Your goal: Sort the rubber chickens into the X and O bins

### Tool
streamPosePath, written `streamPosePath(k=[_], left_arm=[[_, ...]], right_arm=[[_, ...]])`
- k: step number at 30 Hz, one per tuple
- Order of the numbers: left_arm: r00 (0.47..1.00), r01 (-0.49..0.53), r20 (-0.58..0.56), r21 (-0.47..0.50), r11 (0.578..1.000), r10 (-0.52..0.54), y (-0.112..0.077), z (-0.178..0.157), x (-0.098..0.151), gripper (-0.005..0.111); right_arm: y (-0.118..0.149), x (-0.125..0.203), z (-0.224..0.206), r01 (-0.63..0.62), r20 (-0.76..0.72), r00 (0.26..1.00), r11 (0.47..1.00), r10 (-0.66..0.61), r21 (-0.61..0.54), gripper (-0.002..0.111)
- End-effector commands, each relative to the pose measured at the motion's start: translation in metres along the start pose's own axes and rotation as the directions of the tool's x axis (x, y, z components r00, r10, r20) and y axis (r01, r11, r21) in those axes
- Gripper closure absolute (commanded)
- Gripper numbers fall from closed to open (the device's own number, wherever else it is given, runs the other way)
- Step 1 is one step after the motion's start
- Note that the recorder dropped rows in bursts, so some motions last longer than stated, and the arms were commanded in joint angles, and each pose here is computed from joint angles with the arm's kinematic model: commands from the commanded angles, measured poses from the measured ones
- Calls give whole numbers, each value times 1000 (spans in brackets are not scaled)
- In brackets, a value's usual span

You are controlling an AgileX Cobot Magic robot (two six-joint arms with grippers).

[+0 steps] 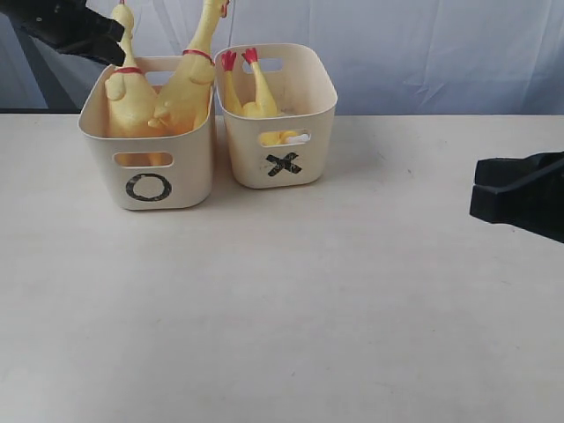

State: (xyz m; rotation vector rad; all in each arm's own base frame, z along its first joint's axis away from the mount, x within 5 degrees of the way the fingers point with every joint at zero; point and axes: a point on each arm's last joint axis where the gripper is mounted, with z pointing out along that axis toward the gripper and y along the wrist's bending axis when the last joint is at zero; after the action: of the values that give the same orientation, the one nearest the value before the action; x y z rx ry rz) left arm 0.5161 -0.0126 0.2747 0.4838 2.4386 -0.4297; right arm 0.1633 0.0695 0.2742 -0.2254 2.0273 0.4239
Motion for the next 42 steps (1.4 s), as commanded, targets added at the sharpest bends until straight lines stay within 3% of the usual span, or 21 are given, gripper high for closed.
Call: streamPosePath(k=[1, 8, 17, 28, 34, 42], left_arm=[[1000, -3, -6, -2, 1000, 3, -7, -34, -5, 107], [999, 12, -40, -107, 994, -17, -14, -67, -1, 107], [992, 15, -120, -190, 982, -39, -38, -115, 29, 107], [994, 28, 107, -295, 955, 4, -98, -198, 89, 107], [960, 46, 276, -344, 938, 54, -132, -238, 131, 107], [904, 53, 411, -380, 923, 117, -163, -269, 177, 107]], right_arm=[[-1, 1, -1, 0, -6, 1000, 1000, 0, 1, 108], [-1, 2, -1, 0, -8, 1000, 1000, 0, 0, 108], [0, 3, -1, 0, -22, 1000, 1000, 0, -3, 108], [0, 3, -1, 0, -22, 1000, 1000, 0, -3, 108], [0, 3, -1, 0, -22, 1000, 1000, 0, -3, 108], [0, 3, -1, -9, -21, 1000, 1000, 9, -5, 108]])
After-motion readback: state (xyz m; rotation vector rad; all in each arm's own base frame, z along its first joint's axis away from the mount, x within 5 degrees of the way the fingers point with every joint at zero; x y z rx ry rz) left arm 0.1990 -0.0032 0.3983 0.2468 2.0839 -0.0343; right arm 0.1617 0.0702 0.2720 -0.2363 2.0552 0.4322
